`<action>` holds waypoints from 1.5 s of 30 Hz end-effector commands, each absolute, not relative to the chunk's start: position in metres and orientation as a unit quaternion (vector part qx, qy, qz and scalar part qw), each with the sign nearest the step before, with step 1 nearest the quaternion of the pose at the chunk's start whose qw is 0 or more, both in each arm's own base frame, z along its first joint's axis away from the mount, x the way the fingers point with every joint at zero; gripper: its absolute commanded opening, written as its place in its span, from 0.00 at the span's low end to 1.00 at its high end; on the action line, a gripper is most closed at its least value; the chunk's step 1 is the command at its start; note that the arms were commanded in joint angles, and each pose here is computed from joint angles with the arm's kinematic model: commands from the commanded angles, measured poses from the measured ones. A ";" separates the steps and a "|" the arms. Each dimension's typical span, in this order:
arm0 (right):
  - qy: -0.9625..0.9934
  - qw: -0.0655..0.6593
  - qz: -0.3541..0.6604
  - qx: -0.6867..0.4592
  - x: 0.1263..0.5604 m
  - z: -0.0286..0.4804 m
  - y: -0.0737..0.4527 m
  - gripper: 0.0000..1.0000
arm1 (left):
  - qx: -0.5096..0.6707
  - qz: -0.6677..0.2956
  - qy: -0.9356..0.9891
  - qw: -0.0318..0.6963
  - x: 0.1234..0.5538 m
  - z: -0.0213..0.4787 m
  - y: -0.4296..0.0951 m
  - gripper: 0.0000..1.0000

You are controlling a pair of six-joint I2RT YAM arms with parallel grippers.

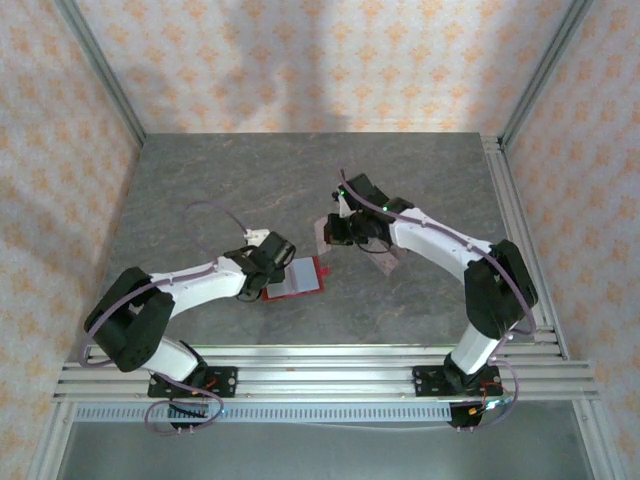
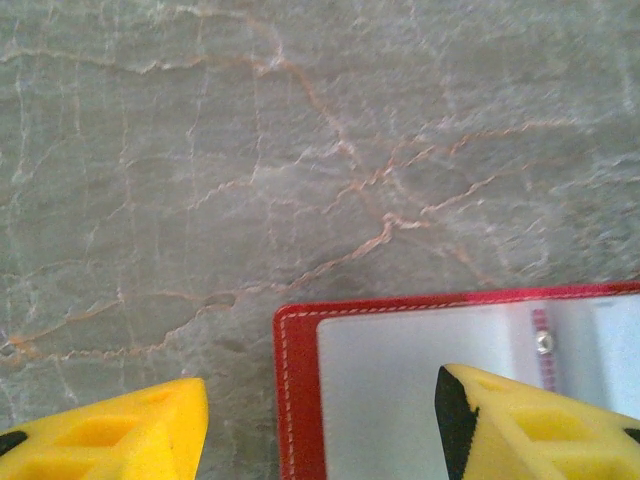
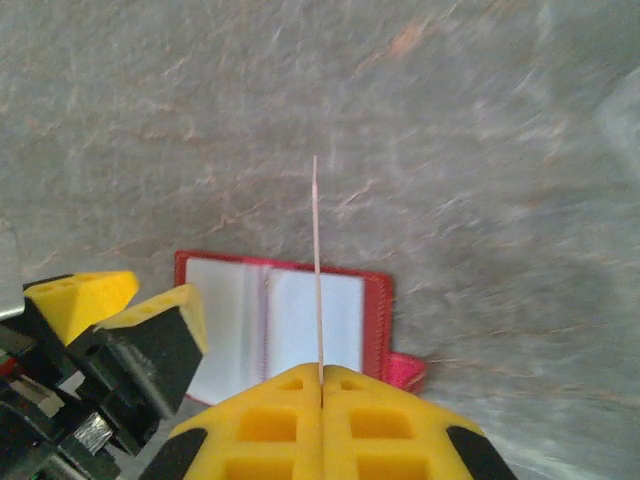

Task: Put the credit cards into the card holder
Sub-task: Rotate the card holder at the center of the table.

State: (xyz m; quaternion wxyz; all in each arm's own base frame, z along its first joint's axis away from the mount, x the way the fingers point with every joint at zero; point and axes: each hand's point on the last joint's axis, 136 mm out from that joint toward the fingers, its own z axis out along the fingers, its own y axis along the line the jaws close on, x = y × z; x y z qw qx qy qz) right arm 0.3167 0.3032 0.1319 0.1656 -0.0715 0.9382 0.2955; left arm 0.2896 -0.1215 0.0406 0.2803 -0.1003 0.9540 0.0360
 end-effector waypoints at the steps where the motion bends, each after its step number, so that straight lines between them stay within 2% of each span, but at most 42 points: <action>1: 0.901 0.173 0.394 -0.053 0.311 0.155 0.342 0.00 | -0.099 0.042 0.954 0.280 0.280 0.038 -0.118 0.63; 17: 0.879 0.138 0.452 -0.058 0.285 0.102 0.372 0.00 | -0.110 0.073 0.954 0.270 0.257 0.024 -0.104 0.62; 28: 0.892 0.118 0.431 -0.074 0.277 0.059 0.367 0.00 | -0.109 0.100 0.951 0.271 0.254 0.019 -0.093 0.62; 38: 0.932 0.134 0.337 -0.030 0.287 0.026 0.331 0.00 | -0.100 0.097 0.950 0.280 0.282 0.024 -0.099 0.62; 45: 0.937 0.137 0.322 0.013 0.291 0.016 0.316 0.00 | -0.072 0.097 0.954 0.275 0.309 0.025 -0.108 0.62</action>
